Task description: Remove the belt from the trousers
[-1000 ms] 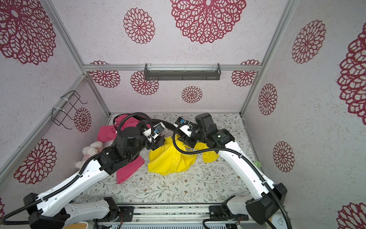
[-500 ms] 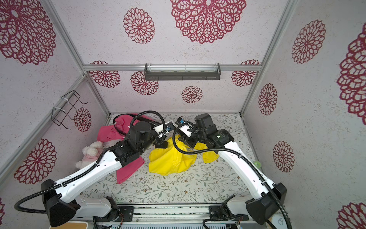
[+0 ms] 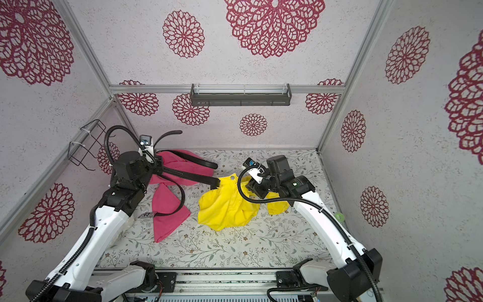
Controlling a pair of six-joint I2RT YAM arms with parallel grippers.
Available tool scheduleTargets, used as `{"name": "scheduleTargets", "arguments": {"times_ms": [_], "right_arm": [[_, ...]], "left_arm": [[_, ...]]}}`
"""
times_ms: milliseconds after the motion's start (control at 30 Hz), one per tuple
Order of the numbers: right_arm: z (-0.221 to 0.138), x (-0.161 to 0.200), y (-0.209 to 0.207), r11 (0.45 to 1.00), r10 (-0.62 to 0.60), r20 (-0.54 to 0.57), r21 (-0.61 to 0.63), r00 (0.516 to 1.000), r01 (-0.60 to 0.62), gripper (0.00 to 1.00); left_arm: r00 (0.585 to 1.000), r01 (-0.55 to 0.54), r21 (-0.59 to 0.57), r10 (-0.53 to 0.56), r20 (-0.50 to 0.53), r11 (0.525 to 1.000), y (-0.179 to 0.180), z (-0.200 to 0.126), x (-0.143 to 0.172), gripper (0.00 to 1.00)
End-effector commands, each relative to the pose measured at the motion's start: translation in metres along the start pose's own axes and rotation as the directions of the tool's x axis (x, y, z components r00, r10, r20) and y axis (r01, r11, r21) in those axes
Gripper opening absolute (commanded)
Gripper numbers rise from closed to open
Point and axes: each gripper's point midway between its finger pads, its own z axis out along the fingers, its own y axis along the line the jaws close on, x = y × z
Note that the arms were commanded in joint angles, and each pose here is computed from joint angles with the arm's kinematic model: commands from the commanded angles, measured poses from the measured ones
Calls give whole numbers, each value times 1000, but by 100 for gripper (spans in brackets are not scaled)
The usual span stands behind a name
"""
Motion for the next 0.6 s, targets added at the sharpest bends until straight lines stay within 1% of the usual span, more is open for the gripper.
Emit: {"name": "scheduleTargets", "arguments": {"times_ms": [0,33,67,100,133,167,200,233,300,333,400,467,500,567], "right_arm": [[-25,-20,-22,995,19,61,101,998,-25,0],[-26,-25,-23,995,22,71,99,997,-29,0],[-28,-30,-24,994,27,83,103,996,-36,0],[-31,-34,-26,993,31,95,113,995,-42,0],[-34,-40,-31,990,39,106,132,994,-53,0],[-38,-45,-35,986,49,117,154,992,-67,0],[-42,-49,-39,982,56,123,171,991,-77,0],[-46,-54,-43,978,64,129,188,990,-88,0],[-51,-61,-48,972,82,137,209,987,-109,0],[-54,-65,-51,969,90,139,218,986,-119,0],[-57,-71,-55,965,102,147,227,984,-134,0],[-60,-79,-56,962,115,168,226,979,-152,0],[-61,-82,-57,961,121,177,226,977,-160,0],[-64,-90,-60,958,132,204,225,970,-178,0]], "left_arm": [[982,154,48,-148,-119,987,-5,18,30,0],[976,172,116,-154,-153,978,-20,23,33,7],[968,188,166,-154,-200,968,-36,29,40,33],[959,199,195,-149,-241,961,-47,33,45,58],[947,201,208,-136,-292,957,-59,37,50,77],[937,191,210,-114,-331,959,-71,38,54,91],[932,179,219,-94,-349,959,-81,37,54,99],[932,167,214,-83,-354,962,-88,33,53,97],[949,159,252,-78,-304,955,-104,15,36,98],[959,169,277,-93,-267,946,-112,3,23,97],[974,190,363,-128,-188,912,-130,-26,-4,97],[980,197,489,-160,-116,850,-161,-56,-24,97],[980,200,550,-172,-103,811,-179,-66,-27,97],[974,226,657,-188,-129,719,-218,-79,-20,97]]}}
